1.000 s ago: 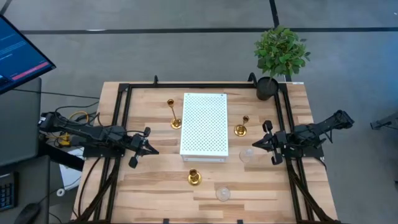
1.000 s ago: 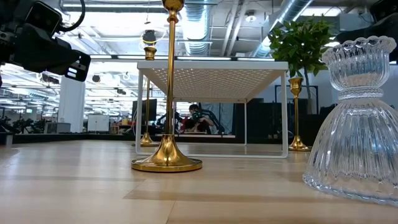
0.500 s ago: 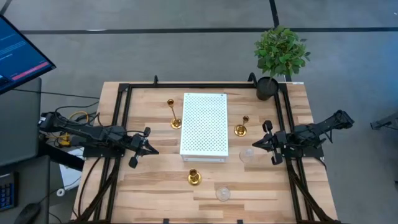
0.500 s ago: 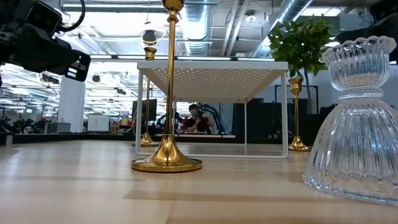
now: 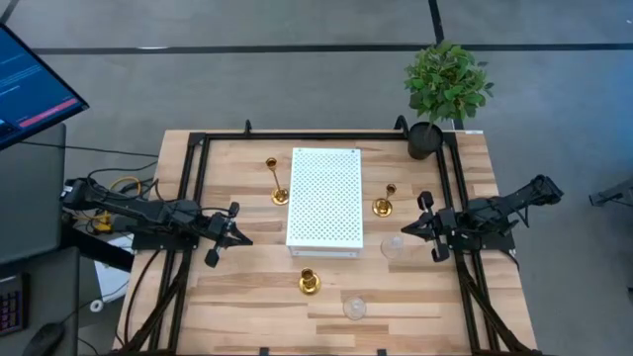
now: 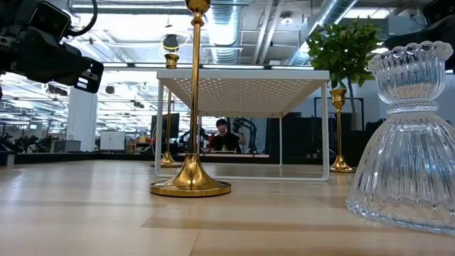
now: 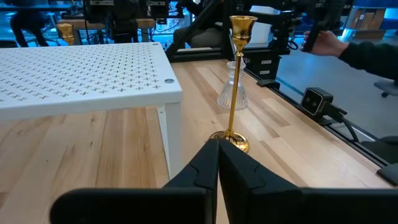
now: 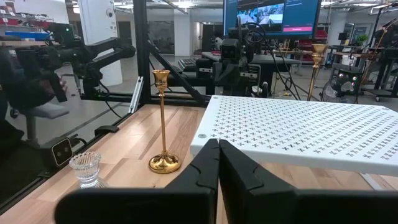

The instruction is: Pick & Place candle stick holders

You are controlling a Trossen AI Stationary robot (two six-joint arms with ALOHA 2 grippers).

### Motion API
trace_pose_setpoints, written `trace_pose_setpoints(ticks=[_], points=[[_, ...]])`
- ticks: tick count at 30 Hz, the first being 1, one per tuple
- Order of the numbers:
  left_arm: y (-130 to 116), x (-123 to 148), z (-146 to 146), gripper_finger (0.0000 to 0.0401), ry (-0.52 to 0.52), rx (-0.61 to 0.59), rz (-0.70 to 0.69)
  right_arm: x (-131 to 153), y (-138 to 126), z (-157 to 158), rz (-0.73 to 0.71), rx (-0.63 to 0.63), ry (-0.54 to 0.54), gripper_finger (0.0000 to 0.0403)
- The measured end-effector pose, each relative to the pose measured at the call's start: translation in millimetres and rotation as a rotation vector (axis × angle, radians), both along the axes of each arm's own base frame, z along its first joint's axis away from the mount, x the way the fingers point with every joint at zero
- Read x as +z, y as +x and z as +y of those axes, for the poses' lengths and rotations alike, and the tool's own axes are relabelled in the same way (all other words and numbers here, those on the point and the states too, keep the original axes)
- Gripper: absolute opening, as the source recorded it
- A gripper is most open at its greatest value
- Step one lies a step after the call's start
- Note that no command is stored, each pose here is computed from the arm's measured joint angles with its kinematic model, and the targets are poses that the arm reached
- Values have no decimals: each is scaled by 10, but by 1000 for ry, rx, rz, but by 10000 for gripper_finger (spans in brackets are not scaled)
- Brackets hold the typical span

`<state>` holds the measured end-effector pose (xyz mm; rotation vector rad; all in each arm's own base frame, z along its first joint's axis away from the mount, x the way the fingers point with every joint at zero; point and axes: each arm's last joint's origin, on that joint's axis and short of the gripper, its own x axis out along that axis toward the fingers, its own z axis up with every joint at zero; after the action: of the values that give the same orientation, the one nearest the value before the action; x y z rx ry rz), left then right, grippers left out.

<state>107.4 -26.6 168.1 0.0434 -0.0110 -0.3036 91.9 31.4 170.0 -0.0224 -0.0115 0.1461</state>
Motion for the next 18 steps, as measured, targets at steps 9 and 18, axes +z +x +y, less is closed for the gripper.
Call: trace_pose_setpoints(ticks=[9,18], points=[[1,21,4,11,-3,17,-22,0,0,0,0,0,0,0],[2,23,7,11,-3,26,-25,0,0,0,0,0,0,0]])
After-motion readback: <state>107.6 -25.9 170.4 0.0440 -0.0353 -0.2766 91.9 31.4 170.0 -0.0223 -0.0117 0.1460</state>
